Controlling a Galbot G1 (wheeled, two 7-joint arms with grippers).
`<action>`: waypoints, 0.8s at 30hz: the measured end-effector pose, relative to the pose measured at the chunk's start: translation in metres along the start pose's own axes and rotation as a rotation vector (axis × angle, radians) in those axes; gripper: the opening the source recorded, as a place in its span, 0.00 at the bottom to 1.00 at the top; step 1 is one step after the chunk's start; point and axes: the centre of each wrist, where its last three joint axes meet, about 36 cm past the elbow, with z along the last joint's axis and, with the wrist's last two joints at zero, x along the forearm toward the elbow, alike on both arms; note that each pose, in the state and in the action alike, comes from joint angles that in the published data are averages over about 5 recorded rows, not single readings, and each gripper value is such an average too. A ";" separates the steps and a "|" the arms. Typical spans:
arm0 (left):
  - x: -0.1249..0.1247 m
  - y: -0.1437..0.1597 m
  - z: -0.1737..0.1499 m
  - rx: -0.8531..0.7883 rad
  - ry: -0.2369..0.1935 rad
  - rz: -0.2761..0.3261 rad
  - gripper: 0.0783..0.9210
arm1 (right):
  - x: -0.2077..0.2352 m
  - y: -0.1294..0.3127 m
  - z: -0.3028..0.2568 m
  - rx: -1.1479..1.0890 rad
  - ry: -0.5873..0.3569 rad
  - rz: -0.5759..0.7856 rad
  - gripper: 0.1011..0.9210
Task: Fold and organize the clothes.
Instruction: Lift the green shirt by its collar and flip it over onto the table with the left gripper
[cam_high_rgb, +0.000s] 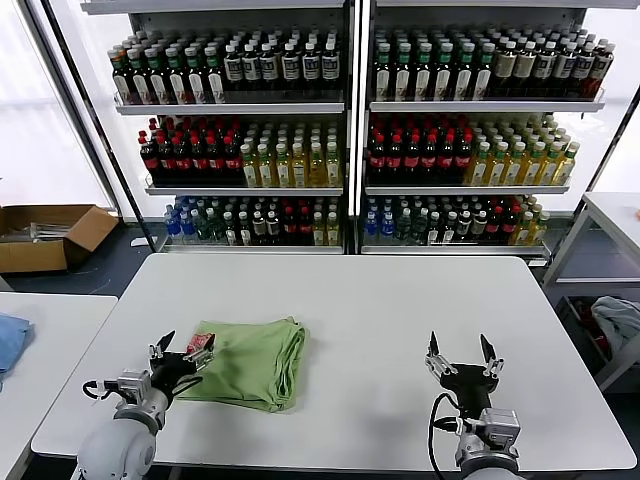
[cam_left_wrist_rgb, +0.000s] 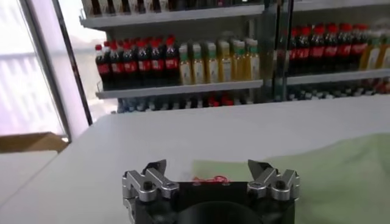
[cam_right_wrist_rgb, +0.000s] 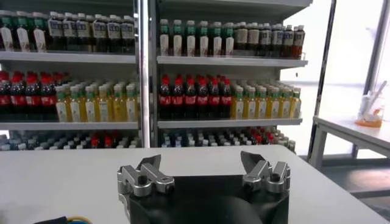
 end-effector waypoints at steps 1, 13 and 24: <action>0.000 0.000 0.000 0.016 0.005 0.006 0.88 | 0.000 -0.001 0.000 0.000 0.000 0.000 0.88; -0.008 0.004 0.013 0.118 0.090 0.052 0.88 | 0.003 -0.001 0.001 -0.001 0.004 0.000 0.88; -0.014 0.010 0.023 0.152 0.126 0.070 0.69 | 0.004 -0.002 -0.002 -0.006 -0.007 0.004 0.88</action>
